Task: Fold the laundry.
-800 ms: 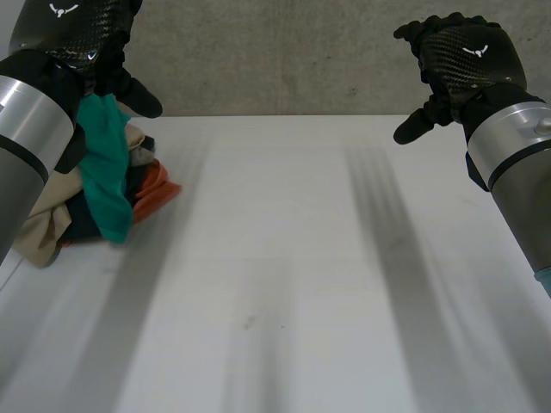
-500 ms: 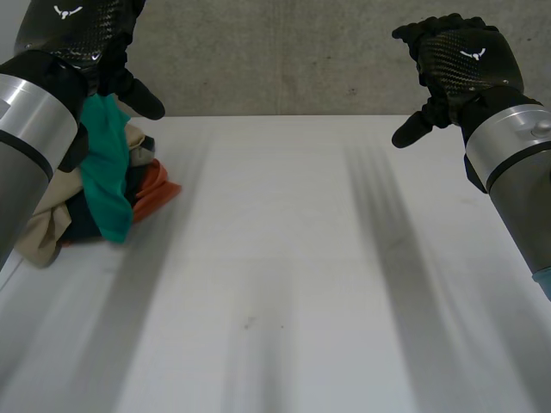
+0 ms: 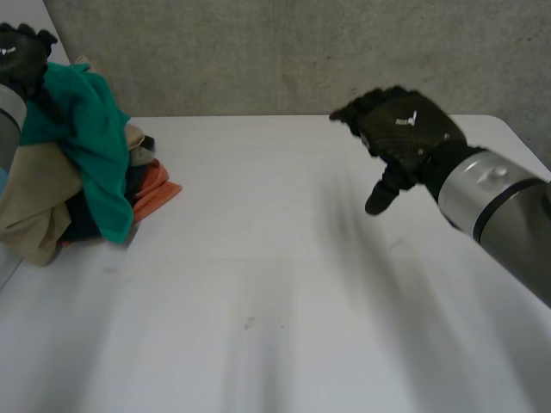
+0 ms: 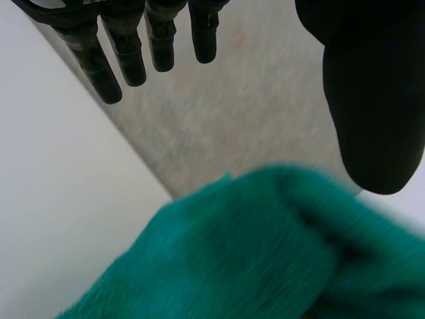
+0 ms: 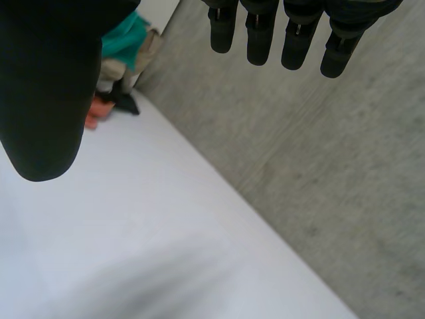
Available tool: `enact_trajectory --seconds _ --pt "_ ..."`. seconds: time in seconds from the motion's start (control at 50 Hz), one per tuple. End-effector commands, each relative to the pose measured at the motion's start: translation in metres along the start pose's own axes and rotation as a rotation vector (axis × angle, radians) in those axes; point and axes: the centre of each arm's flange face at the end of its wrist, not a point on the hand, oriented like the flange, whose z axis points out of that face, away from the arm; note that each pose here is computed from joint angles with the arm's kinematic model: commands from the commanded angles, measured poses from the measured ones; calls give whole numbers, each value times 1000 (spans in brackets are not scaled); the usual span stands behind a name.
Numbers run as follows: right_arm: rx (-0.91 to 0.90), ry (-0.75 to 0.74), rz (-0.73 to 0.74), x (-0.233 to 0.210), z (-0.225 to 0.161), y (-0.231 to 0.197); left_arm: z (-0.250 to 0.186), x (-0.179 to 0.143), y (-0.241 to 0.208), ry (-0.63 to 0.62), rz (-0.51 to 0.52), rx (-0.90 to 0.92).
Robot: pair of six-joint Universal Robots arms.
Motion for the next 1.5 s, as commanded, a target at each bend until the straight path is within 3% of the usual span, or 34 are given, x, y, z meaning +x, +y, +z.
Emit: enact_trajectory --seconds 0.02,0.18,0.32,0.42,0.48,0.52,0.64,0.76,0.84,0.96,1.08,1.24,1.34,1.5 --pt "-96 -21 24 -8 -1 31 46 -9 62 -50 102 -20" --pt "-136 -23 35 -9 -4 44 53 10 53 -51 139 73" --pt "-136 24 42 8 0 48 14 28 -48 -27 79 259" --pt "-122 46 38 15 1 46 -47 57 -122 96 -120 380" --pt "-112 70 45 23 2 44 -73 69 -141 165 -227 400" --pt "-111 90 50 29 3 44 -108 89 -154 275 -351 383" --pt "-114 118 53 39 4 46 -147 135 -134 438 -434 257" --pt "-118 142 56 46 5 49 -183 224 -61 637 -375 16" --pt "-131 144 60 48 7 54 -192 252 -25 693 -333 -100" --pt "-167 136 66 46 10 65 -200 252 -15 717 -301 -190" --pt "-192 117 72 38 8 70 -191 208 -46 636 -324 -141" --pt "-249 81 85 24 -6 82 -206 166 -16 571 -296 -258" --pt "-299 38 96 5 -18 97 -219 157 28 561 -194 -367" --pt "-274 -2 75 -28 -21 116 -227 163 64 614 -23 -373"
